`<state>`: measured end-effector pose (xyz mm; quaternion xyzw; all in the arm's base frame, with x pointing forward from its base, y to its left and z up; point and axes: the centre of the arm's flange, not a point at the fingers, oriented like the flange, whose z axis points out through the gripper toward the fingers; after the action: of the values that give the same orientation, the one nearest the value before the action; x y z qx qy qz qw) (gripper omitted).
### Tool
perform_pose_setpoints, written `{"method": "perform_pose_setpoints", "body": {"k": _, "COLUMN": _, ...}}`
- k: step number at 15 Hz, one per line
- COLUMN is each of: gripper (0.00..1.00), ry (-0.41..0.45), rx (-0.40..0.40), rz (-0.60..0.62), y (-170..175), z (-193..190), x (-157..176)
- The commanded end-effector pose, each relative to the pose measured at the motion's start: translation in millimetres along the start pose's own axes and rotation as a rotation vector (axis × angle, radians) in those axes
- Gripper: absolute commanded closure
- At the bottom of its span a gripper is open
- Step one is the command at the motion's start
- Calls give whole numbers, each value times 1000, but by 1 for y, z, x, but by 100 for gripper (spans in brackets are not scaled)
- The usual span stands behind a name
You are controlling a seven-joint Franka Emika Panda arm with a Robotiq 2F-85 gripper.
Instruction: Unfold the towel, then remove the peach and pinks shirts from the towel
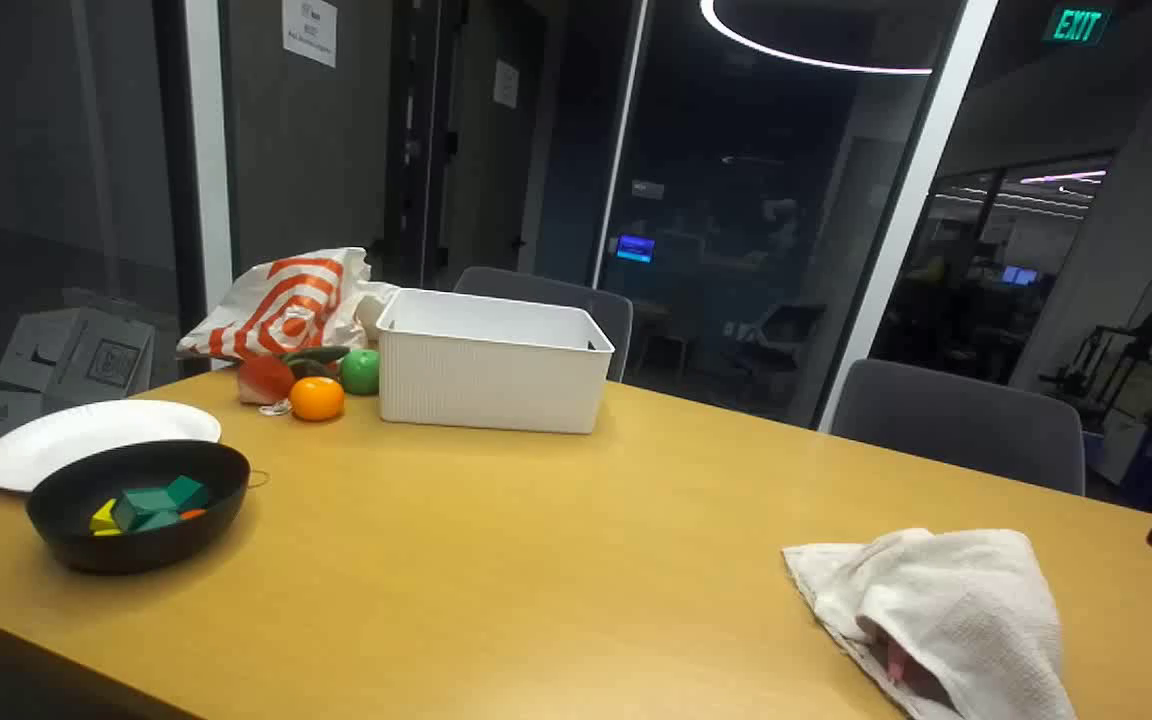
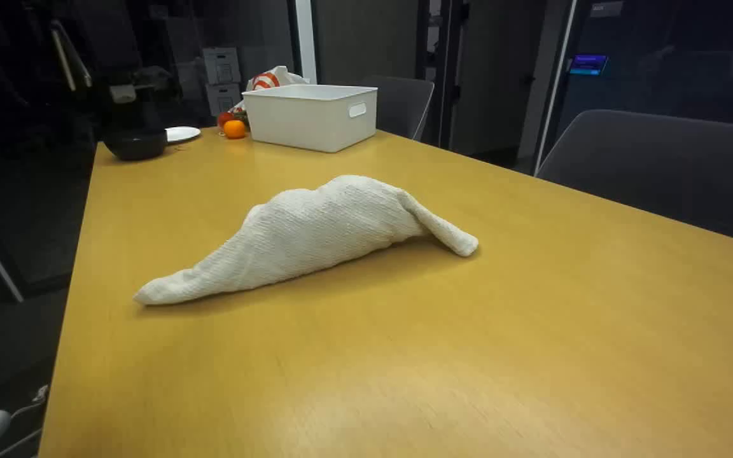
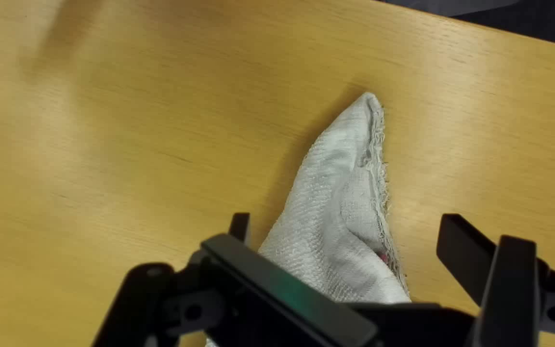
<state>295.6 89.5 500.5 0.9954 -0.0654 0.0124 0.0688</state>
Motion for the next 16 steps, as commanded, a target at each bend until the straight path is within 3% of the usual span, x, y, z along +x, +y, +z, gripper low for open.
{"method": "perform_pose_setpoints", "body": {"k": 1, "gripper": 0, "ry": 4, "rx": 1, "rz": 0, "y": 0, "z": -2, "x": 0}}
{"method": "perform_pose_setpoints", "body": {"k": 7, "gripper": 0, "ry": 17, "rx": 19, "rz": -1, "y": -1, "z": -4, "x": 2}}
{"method": "perform_pose_setpoints", "body": {"k": 16, "gripper": 0, "ry": 204, "rx": 107, "rz": -87, "y": -55, "z": 39, "x": 113}}
